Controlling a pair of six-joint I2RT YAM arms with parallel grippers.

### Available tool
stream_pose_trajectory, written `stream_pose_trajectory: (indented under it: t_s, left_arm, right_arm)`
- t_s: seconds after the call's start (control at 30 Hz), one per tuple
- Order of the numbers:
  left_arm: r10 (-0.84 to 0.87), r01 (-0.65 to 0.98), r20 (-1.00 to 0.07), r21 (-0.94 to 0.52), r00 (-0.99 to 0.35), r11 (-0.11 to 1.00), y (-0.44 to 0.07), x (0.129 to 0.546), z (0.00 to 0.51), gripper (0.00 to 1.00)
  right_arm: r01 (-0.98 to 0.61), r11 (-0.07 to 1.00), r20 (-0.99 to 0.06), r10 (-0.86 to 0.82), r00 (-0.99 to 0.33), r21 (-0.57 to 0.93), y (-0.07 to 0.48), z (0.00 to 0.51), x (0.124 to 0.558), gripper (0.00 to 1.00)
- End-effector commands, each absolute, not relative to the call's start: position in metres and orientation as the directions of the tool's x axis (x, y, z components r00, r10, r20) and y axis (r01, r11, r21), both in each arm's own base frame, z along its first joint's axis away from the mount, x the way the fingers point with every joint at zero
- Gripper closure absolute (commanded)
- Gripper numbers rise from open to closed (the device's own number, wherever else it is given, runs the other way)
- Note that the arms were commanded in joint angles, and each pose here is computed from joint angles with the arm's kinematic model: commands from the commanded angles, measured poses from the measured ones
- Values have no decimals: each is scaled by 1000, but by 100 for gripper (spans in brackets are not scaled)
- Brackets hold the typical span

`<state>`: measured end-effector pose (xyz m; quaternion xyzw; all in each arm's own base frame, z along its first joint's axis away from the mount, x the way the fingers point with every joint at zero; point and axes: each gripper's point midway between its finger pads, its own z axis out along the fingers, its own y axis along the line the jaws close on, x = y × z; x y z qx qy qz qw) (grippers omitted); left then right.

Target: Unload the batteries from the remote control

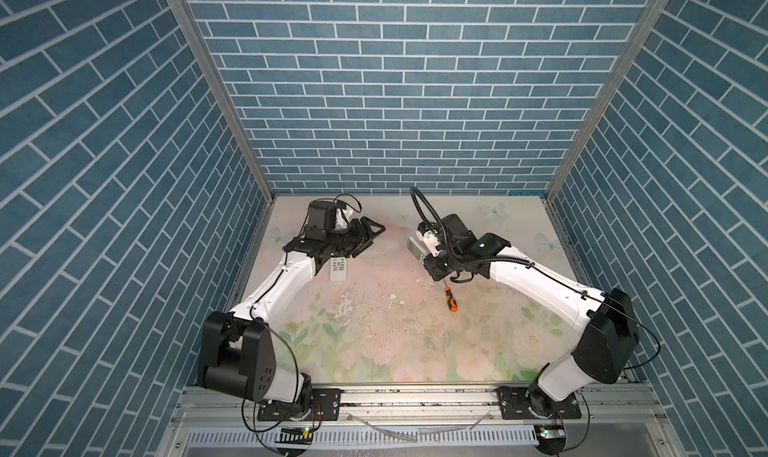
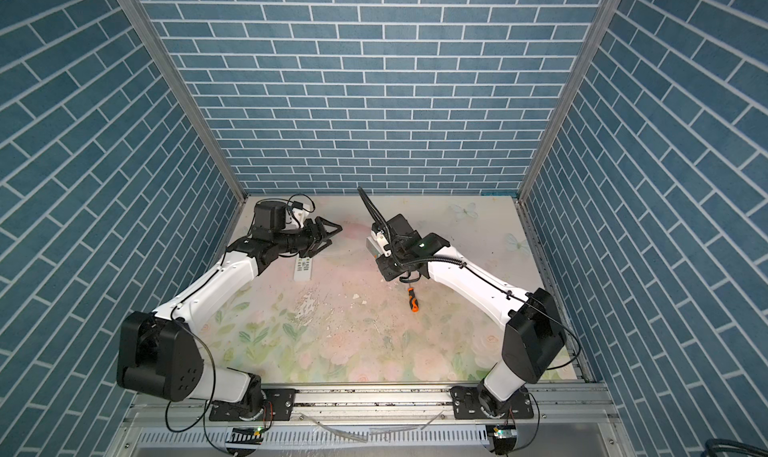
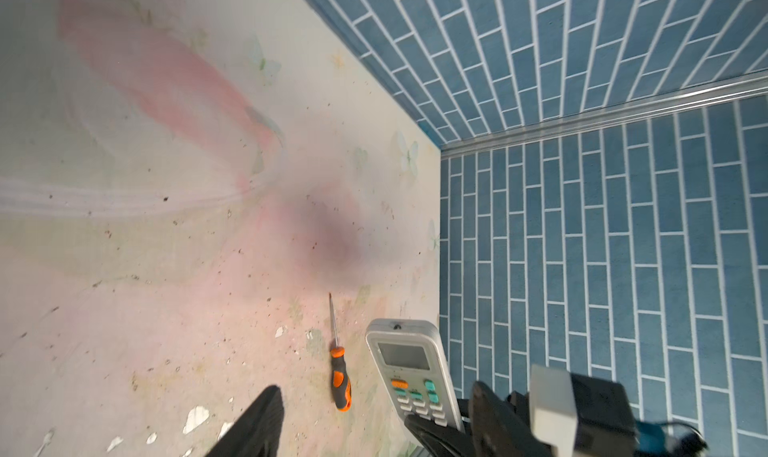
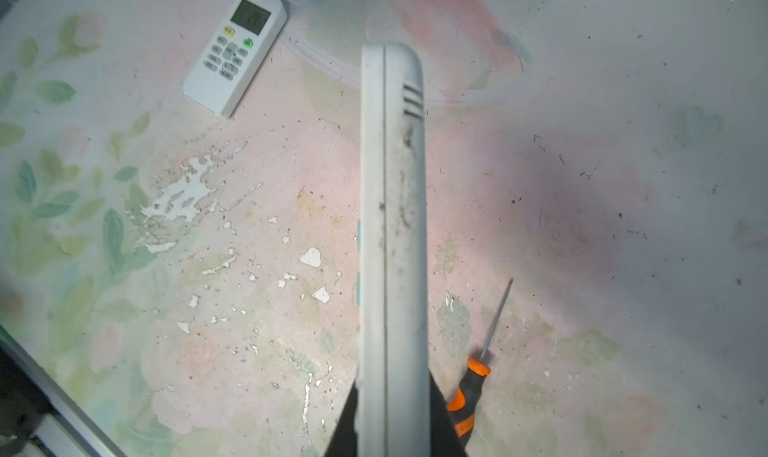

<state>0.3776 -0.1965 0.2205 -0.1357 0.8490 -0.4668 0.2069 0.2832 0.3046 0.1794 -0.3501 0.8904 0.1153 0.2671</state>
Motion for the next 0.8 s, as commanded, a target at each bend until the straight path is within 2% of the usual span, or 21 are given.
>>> stream_pose_trajectory:
  t_s: [0.0, 0.27, 0.67, 0.77]
  left_arm:
    - [-388, -149, -76, -842, -919, 518, -201, 365, 200, 28]
    - [-372, -224, 46, -864, -927, 450, -212, 365, 207, 30]
    - [-355, -337, 188, -840, -916, 425, -220, 344, 186, 42]
    - [-361, -367, 220, -834, -906, 413, -222, 345, 185, 42]
  right_arm:
    - [-719, 665, -543, -686, -484, -199, 307, 193, 288, 100]
    - [-758, 534, -488, -808, -329, -374, 335, 192, 272, 100]
    - [-724, 501, -496, -831, -250, -474, 354, 202, 279, 100]
    - [-711, 500, -506, -831, -232, -495, 360, 205, 280, 100]
